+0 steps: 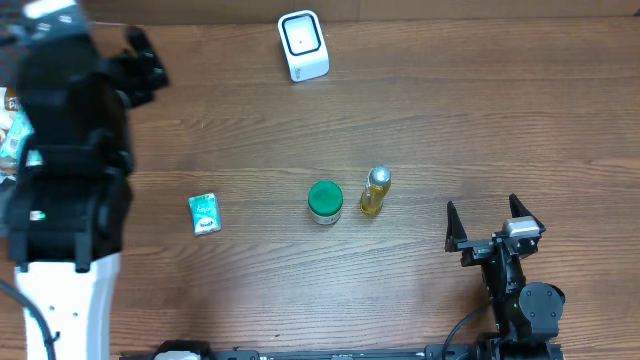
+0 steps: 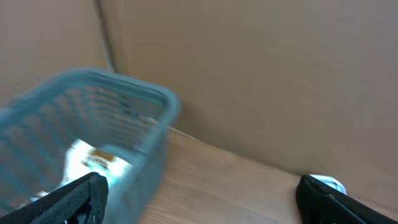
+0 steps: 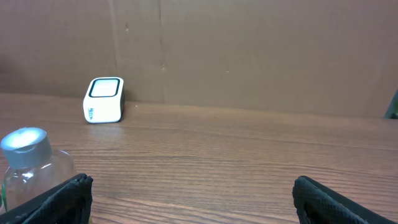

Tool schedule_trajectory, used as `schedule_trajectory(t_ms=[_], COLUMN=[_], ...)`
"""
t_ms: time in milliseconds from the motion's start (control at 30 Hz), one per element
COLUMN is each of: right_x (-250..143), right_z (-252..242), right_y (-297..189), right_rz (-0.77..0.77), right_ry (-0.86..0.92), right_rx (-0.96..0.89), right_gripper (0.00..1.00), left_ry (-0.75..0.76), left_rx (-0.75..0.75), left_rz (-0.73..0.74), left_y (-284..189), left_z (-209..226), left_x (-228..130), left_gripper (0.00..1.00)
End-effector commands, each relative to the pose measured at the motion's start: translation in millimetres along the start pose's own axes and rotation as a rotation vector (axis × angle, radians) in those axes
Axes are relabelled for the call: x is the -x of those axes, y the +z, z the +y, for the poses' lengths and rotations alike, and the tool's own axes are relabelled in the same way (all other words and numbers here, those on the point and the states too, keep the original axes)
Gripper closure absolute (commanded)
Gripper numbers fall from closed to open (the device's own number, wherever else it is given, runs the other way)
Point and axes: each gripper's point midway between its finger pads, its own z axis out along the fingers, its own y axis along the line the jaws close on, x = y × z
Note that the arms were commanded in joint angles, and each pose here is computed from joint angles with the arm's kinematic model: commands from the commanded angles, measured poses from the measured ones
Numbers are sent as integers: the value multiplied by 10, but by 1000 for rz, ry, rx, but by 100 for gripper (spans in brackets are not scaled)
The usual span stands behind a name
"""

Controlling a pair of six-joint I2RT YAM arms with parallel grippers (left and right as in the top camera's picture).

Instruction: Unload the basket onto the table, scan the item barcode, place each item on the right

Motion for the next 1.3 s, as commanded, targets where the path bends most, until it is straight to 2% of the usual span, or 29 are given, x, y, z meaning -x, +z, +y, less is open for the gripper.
schedule_trajectory(t_ms=[0,100,200,333,567,833,1133,1267], right_x=[-25,-25,-26,-25,-25,-25,-25,-25], right_z=[-18,-18,-18,-18,-18,-18,-18,-18], right_y=[1,1,2,1,1,1,1,1], right_rz=[0,0,0,0,0,0,0,0], right_ry=[-1,-1,-1,-1,-1,-1,-1,-1], right_rx=[-10,-10,-10,-10,-10,-10,-10,-10], right_gripper=[0,0,0,0,0,0,0,0], left_ry=[104,124,149,150,149,196,341,396], left_rx=[-36,61,183,309,412,424,343,302], left_rz=[-49,-60,-20,84,260,424,676,738], left_y=[87,216,338,533,934,1402,1988,2175], left_z=[172,576,1027,1557,2197,2539,2722,2767], left_x=[295,443,405,168,-329,-901,-1878,-2202], left_gripper=[2,3,2,0,0,0,1,0])
